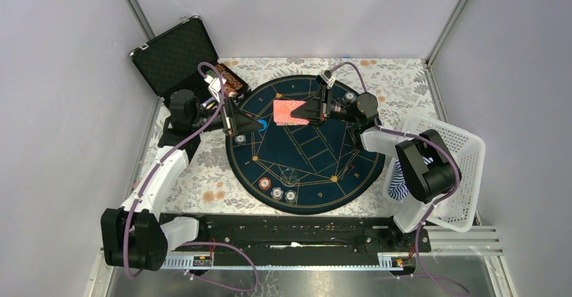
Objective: Distribute texas hold em gaming equipment
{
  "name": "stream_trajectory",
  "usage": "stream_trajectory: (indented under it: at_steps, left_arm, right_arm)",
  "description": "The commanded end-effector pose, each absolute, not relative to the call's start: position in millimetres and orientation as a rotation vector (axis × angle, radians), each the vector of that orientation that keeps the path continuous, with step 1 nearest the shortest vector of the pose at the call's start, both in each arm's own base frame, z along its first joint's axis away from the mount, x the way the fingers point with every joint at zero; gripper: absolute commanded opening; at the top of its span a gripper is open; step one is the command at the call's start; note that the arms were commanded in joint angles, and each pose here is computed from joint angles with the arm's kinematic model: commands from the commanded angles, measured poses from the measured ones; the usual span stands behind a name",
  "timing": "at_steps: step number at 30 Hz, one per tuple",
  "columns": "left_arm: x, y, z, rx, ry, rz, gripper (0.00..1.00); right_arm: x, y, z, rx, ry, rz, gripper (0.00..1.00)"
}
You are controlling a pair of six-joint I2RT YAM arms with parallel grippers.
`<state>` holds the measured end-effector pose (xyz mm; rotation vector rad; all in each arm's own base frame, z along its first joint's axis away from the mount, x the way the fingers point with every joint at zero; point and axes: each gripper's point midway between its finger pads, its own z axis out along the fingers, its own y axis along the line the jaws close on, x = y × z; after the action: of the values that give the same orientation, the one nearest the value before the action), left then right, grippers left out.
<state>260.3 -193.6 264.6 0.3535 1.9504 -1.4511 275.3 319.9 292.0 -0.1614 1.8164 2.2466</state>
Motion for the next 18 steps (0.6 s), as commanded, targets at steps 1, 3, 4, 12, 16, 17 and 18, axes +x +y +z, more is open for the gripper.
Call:
stream_trajectory:
  at_steps: [1, 3, 4, 12, 16, 17, 18]
  left_arm:
    - [247, -202, 310, 0.395, 1.755, -1.652, 0.98]
    - [245, -203, 308, 0.366, 1.740, -1.702, 0.98]
    - [246, -203, 307, 0.356, 1.741, -1.711, 0.98]
    - [257, -207, 296, 0.311, 1.781, -1.727, 0.97]
    - [259, -209, 291, 0.296, 1.798, -1.738, 0.96]
    - [259, -209, 290, 0.295, 1.800, -1.740, 0.96]
    - [259, -210, 289, 0.291, 1.806, -1.744, 0.96]
  right_arm:
    - [259, 315, 317, -0.288, 1.704, 2.239, 0.18]
    - [260, 315, 316, -0.283, 1.707, 2.240, 0.18]
    - [260, 315, 316, -0.282, 1.707, 2.240, 0.18]
    - [254, 321, 313, -0.300, 1.718, 2.251, 0.20]
    - [252, 325, 313, -0.317, 1.720, 2.260, 0.20]
    - [252, 326, 313, -0.317, 1.721, 2.262, 0.21]
    - [251, 326, 314, -0.322, 1.720, 2.263, 0.21]
